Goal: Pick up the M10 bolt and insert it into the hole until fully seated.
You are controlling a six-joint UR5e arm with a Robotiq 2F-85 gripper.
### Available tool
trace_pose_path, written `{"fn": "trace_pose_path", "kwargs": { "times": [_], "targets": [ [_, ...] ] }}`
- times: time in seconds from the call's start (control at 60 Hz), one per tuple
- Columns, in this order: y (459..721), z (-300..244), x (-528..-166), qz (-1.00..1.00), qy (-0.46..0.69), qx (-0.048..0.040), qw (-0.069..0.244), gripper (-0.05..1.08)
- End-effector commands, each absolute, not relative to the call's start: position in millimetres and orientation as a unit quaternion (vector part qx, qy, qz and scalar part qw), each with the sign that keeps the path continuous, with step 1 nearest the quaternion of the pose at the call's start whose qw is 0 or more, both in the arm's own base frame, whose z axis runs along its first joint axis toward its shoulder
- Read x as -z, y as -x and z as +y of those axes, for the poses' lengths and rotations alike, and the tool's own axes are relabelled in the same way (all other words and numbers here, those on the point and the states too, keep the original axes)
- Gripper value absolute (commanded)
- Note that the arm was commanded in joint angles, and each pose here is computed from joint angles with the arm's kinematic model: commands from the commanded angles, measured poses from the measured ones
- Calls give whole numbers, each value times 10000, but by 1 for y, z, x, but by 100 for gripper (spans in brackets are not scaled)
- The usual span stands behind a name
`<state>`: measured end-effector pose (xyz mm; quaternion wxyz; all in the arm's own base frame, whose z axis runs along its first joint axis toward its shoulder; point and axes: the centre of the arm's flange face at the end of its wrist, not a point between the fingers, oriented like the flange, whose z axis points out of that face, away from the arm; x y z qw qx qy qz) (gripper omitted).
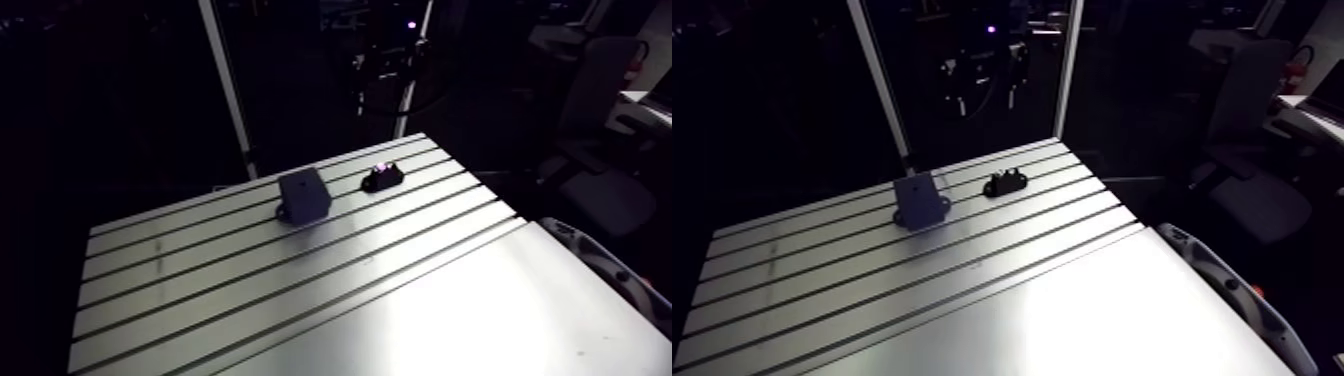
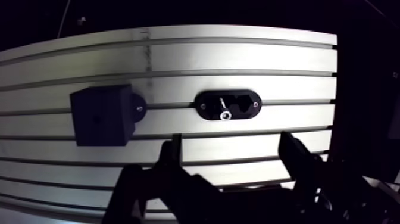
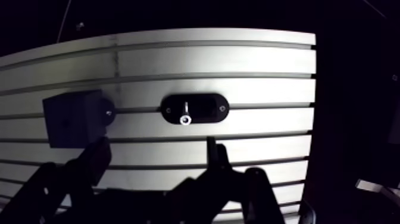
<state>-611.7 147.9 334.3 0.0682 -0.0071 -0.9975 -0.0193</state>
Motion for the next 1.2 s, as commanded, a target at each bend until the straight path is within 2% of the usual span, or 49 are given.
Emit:
{"fn": "trace_pose_path", "kwargs": {
  "times": [0.017,0.083,0.217,0.55,0.817,1.2],
  "targets": [
    [618,154,-312,-9980,95,149,601,26],
    [618,161,-305,-9983,159,123,556,30],
    [615,175,-293,-9983,279,-10,511,38],
    [613,185,-275,-9982,347,-34,497,48],
    [612,183,-270,-9985,316,-58,448,51],
    [609,181,-249,-9992,190,-160,311,54]
  ]
}}
